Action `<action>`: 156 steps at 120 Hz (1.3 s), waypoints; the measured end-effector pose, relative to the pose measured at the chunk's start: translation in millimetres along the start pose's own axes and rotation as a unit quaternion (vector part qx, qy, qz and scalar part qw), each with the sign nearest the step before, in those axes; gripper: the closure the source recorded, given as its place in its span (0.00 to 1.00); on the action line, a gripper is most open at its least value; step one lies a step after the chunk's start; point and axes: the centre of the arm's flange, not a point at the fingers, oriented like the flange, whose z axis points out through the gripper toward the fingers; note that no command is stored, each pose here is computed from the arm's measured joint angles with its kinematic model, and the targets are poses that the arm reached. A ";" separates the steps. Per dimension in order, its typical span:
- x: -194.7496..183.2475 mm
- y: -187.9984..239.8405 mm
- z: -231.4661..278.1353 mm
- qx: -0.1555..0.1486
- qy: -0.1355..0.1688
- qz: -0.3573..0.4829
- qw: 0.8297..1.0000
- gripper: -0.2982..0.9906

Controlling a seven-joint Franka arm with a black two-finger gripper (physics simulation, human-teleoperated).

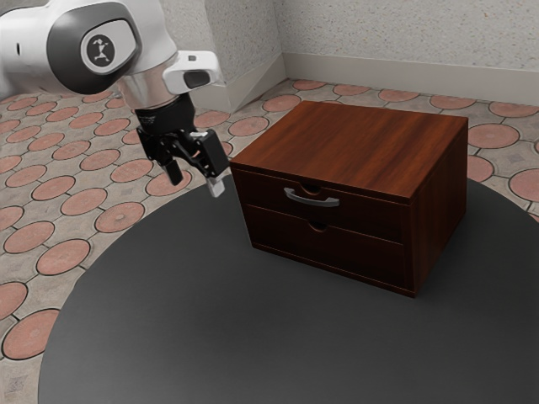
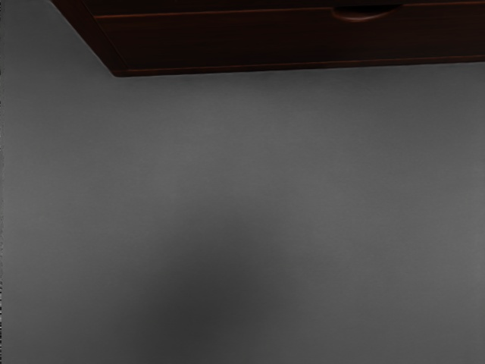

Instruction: Pull the drawer handle with one arm to open the drawer

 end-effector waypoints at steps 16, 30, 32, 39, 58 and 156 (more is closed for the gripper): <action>-0.1 -1.1 0.0 0.000 0.000 -0.001 1.000 0.23; -14.7 2.5 -73.2 0.011 0.073 0.009 0.997 0.23; -19.1 3.6 -89.6 0.014 0.090 0.013 0.996 0.23; -28.3 6.0 -119.3 0.021 0.120 0.039 0.992 0.23; -26.6 10.1 -119.1 0.041 0.116 0.174 0.977 0.23; -10.0 40.3 38.7 0.154 0.015 0.585 0.796 0.23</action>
